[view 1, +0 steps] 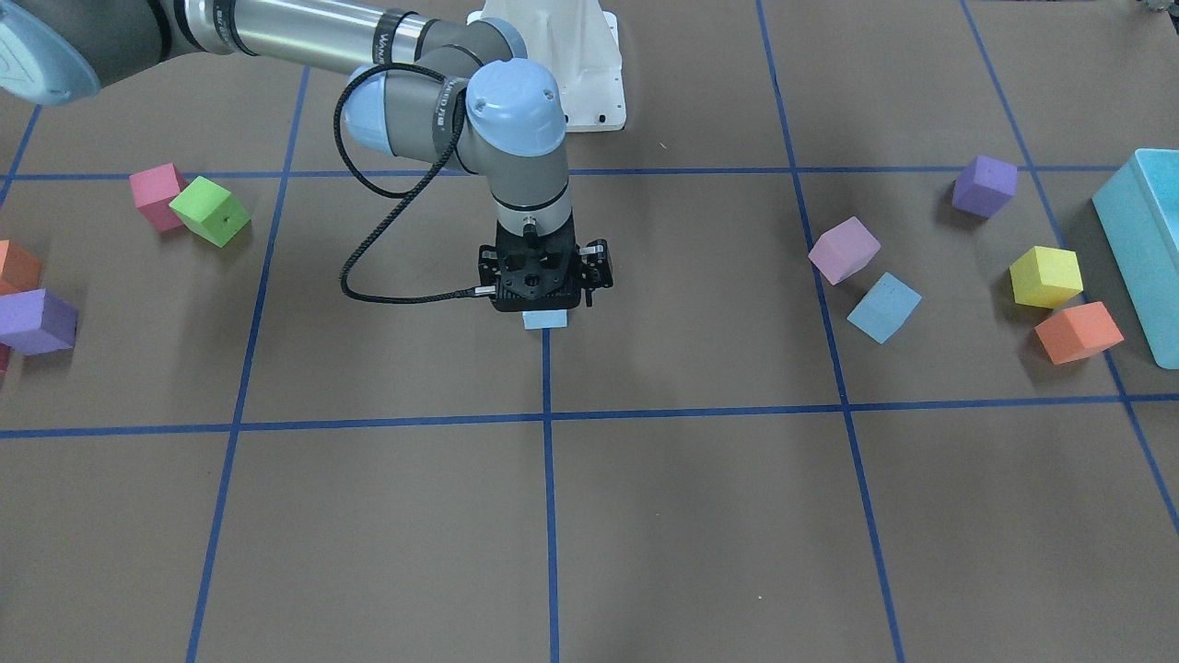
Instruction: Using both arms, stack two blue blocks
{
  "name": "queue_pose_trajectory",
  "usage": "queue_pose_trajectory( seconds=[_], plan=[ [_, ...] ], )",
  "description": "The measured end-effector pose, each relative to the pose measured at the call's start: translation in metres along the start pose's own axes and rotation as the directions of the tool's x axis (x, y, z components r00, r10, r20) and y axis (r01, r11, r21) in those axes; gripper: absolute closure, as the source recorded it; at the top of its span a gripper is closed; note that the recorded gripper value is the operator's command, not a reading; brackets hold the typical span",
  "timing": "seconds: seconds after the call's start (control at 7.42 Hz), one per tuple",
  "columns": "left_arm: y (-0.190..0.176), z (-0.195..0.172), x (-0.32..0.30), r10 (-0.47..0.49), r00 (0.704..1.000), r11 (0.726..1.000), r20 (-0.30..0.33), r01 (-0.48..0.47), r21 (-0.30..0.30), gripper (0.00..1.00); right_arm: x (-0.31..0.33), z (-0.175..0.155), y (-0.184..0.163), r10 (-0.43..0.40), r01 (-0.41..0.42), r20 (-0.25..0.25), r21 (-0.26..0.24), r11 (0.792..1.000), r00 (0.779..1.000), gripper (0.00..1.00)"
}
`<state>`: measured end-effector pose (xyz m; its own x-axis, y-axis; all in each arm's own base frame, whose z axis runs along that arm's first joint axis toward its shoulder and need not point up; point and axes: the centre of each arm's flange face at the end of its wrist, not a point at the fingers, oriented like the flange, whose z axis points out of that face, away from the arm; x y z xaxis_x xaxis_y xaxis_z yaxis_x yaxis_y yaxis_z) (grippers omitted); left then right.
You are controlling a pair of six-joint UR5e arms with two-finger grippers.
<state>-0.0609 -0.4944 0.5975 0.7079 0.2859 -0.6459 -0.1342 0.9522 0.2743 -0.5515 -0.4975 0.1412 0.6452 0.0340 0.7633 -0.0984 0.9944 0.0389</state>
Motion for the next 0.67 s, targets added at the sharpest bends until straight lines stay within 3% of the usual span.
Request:
queue_pose_trajectory(
  seconds=[0.27, 0.54, 0.67],
  plan=[
    [-0.046, -0.012, 0.019, 0.027, 1.0, 0.999, 0.004, -0.027, 0.044, 0.02, 0.081, -0.047, -0.04, -0.038, 0.039, -0.03, 0.006, 0.999, 0.999, 0.0],
    [-0.081, -0.02, 0.044, 0.003, 1.0, 0.996, -0.003, -0.003, 0.095, 0.02, 0.212, -0.078, -0.072, -0.108, 0.107, -0.056, -0.011, 0.994, 0.993, 0.0],
    [-0.088, -0.02, 0.056, 0.044, 0.999, 0.99, -0.005, -0.043, 0.135, 0.02, 0.282, -0.095, -0.087, -0.126, 0.124, -0.057, -0.028, 0.992, 0.99, 0.0]
  ],
)
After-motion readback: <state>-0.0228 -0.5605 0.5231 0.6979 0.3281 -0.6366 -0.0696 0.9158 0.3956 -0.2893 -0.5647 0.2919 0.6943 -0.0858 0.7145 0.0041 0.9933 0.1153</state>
